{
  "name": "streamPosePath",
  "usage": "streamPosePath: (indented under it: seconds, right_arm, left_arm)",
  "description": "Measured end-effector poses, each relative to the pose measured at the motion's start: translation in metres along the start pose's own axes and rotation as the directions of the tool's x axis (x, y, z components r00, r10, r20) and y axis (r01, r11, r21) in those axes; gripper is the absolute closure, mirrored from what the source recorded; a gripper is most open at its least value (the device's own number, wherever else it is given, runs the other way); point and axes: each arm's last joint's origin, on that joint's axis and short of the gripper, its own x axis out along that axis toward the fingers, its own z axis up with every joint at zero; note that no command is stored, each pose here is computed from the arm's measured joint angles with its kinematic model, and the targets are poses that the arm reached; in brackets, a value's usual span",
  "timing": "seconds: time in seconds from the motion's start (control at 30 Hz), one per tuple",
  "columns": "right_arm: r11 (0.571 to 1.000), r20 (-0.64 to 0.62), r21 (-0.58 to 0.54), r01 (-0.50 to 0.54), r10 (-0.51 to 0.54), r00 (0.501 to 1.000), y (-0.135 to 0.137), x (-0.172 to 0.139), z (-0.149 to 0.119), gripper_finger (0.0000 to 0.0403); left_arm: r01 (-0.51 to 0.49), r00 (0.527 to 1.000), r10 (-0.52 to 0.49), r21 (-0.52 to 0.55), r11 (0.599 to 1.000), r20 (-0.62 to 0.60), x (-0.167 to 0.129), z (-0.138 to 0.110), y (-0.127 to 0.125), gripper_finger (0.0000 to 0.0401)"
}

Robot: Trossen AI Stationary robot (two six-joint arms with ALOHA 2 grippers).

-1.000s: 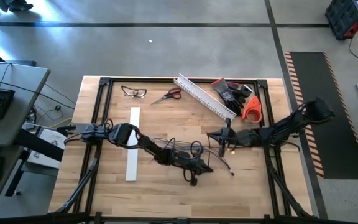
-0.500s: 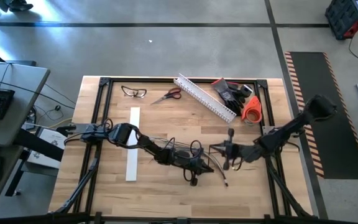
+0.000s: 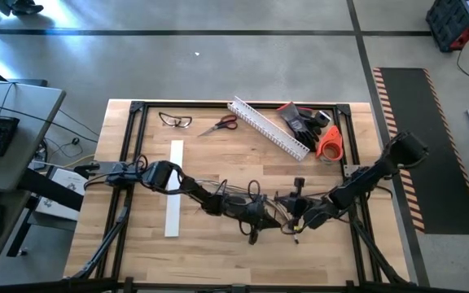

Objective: Ziptie cables
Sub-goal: Wrap the bottom black zip tie on the cable wires

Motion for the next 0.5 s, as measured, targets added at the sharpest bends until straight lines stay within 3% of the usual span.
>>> streamPosePath:
  seconds: [0.27, 0.5]
  right_arm:
    - [0.996, 0.030, -0.065, 0.053, -0.052, 0.998, 0.013, -0.005, -0.006, 0.0403]
    - [0.980, 0.068, -0.182, 0.080, -0.069, 0.995, 0.019, -0.006, 0.015, 0.0403]
  left_arm:
    - [0.026, 0.986, 0.019, -0.261, 0.965, 0.167, -0.036, -0.004, 0.024, 0.0401]
    - [0.119, 0.983, -0.073, -0.282, 0.952, 0.168, -0.031, 0.004, 0.028, 0.0401]
